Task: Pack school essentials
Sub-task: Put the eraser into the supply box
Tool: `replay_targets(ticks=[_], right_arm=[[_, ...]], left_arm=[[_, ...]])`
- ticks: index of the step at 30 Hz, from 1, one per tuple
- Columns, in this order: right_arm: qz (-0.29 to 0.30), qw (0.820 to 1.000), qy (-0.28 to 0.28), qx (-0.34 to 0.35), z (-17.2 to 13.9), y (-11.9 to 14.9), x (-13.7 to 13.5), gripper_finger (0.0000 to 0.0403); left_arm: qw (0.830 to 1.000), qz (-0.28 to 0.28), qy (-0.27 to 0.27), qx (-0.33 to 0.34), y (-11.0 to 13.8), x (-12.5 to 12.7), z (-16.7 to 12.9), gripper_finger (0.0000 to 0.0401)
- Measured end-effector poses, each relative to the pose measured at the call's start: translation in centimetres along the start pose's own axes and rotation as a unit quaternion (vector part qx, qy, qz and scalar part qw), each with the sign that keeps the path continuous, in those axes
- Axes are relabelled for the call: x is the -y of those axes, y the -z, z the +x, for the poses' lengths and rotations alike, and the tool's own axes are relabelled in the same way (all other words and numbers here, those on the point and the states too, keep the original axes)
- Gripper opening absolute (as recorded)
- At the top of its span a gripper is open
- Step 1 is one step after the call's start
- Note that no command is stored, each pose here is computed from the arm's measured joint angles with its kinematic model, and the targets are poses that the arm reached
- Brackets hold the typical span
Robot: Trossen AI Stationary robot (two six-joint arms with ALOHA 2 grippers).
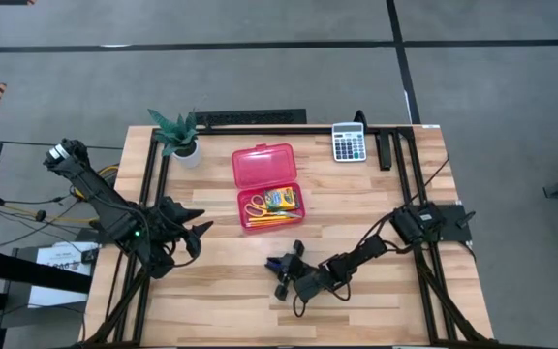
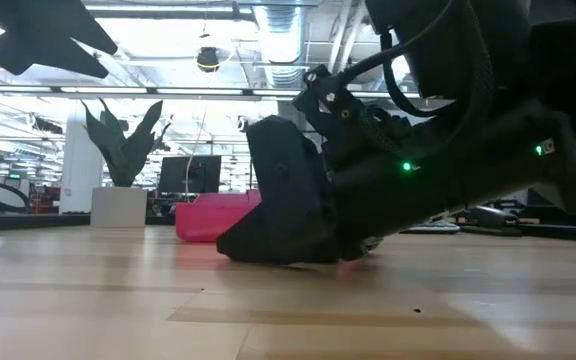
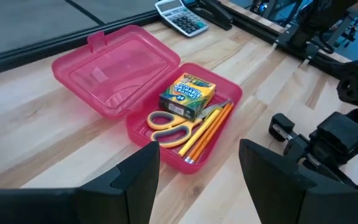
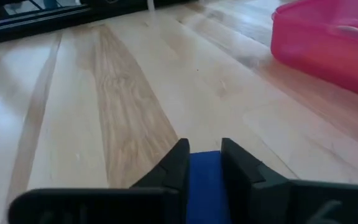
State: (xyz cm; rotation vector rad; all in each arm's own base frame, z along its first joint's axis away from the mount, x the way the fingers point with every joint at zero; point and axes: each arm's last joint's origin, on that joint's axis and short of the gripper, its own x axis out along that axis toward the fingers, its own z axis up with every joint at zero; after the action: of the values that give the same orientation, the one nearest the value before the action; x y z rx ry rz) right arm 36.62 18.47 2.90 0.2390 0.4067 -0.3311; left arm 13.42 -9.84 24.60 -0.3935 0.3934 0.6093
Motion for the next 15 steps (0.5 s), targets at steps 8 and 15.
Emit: replay_targets(ticks=[8,15], right_arm=[[0.023,1.000,-0.004,-0.012,-0.1,-1.1,0.0,0.0060],[0.002,1.000,-0.022,-0.017,-0.3,-4.1,0.5,0.0058]], left_arm=[[1.000,0.001,0.001,-0.003,0.0,0.0,0.0,0.0208],[1.000,0.003,-0.001,0.005,0.0,0.0,0.0,0.0208]])
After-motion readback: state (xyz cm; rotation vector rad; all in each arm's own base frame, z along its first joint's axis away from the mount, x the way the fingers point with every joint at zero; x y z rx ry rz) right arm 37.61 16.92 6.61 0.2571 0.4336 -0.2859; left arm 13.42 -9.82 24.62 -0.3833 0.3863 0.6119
